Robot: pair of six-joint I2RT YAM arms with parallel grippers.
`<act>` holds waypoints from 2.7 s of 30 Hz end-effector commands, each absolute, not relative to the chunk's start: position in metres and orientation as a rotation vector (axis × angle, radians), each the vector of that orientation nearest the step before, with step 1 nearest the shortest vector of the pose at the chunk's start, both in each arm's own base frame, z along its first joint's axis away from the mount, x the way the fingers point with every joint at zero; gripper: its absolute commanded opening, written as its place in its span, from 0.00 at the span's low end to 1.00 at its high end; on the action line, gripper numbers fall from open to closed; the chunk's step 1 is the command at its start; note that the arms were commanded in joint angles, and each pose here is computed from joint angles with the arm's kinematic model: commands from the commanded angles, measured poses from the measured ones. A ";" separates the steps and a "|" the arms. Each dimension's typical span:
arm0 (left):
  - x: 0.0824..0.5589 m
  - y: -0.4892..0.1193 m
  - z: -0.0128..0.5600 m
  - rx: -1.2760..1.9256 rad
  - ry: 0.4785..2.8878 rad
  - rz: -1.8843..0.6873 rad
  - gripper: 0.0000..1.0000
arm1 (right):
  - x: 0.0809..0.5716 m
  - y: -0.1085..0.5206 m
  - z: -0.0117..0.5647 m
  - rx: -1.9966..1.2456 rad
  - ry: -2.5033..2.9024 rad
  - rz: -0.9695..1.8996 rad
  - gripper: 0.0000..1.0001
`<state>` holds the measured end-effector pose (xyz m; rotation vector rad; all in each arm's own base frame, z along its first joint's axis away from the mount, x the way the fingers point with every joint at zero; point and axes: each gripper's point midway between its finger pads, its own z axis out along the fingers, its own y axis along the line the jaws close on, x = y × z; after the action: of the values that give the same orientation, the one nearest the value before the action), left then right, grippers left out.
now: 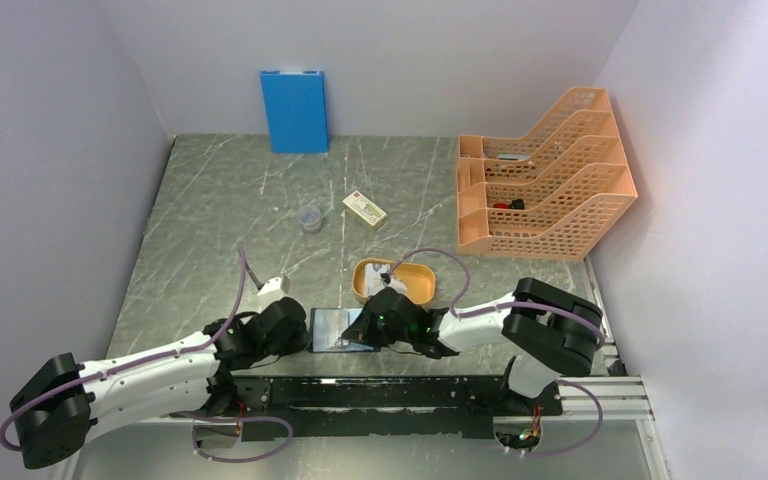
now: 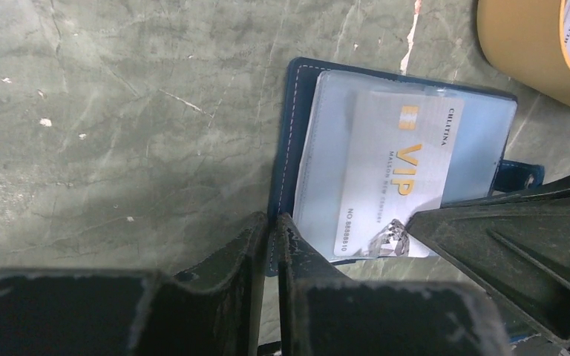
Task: Put the credit cards into the card holder
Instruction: Insert the credit card into the card holder.
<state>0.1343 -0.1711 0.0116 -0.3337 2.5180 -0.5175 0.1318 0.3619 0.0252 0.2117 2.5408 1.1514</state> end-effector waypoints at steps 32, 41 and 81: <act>0.111 -0.154 -0.009 -0.288 2.638 -0.427 0.15 | 0.126 0.378 0.015 -0.115 2.645 0.869 0.49; 0.116 -0.155 -0.004 -0.295 2.615 -0.428 0.14 | 0.124 0.394 0.032 -0.221 2.588 0.971 0.51; 0.194 -0.260 0.179 0.082 2.178 -0.769 0.78 | 0.273 0.269 0.100 0.008 2.346 0.890 0.63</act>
<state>0.1805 -0.2222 0.1533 -0.0462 2.2505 -0.6804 0.2675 0.2504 0.0941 0.0791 2.3814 0.7745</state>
